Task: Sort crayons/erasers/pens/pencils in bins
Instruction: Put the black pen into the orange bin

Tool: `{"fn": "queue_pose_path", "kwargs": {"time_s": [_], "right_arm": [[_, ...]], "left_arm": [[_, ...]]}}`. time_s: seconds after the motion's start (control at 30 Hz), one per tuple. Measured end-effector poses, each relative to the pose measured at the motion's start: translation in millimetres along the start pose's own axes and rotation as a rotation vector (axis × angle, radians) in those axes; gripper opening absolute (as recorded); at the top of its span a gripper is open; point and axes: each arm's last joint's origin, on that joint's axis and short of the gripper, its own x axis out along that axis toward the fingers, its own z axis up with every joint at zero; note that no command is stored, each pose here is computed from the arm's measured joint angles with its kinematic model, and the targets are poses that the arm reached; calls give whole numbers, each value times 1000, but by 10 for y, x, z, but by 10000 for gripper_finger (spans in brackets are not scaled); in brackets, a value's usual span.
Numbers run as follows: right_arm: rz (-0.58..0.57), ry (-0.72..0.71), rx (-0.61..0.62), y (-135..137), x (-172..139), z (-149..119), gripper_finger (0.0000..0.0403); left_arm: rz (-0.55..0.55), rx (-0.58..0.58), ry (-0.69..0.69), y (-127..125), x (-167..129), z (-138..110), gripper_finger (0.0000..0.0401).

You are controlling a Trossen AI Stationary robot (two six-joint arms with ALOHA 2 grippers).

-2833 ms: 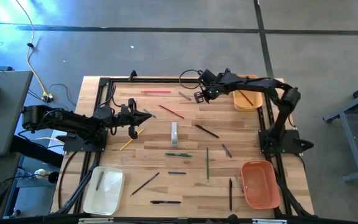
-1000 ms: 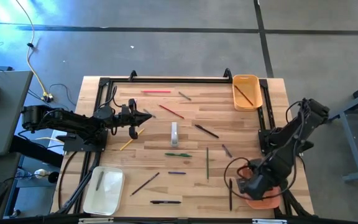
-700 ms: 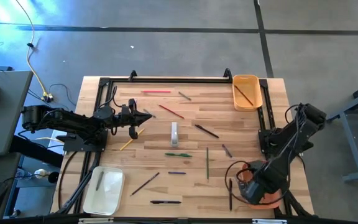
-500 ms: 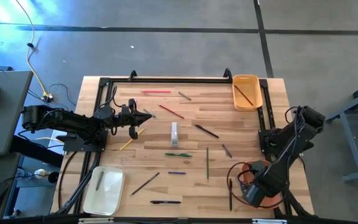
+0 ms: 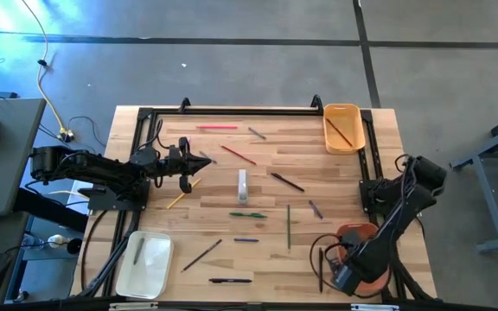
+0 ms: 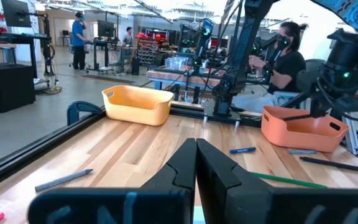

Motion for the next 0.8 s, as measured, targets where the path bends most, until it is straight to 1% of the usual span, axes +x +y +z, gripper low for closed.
{"fn": "queue_pose_path", "kwargs": {"time_s": [0.27, 0.37, 0.43, 0.57, 0.7, 0.8], "right_arm": [[-22, -23, -57, 67, 103, -10, 23], [-17, -18, -79, 68, 263, 41, 23], [-8, 23, -116, 70, 384, 70, 23], [-14, 35, -126, -8, 517, 168, 22], [36, 65, -136, -61, 543, 227, 23], [40, 68, -124, -100, 543, 255, 30]], "left_arm": [[0, 0, 0, 0, 0, 0, 0], [0, 0, 0, 0, 0, 0, 0], [-1, -2, 0, -1, 0, 0, 0], [-3, -26, 0, -1, 0, 0, 0], [-10, -38, 7, -14, 1, -7, 0], [-23, -31, 8, -36, 4, -9, 0]]}}
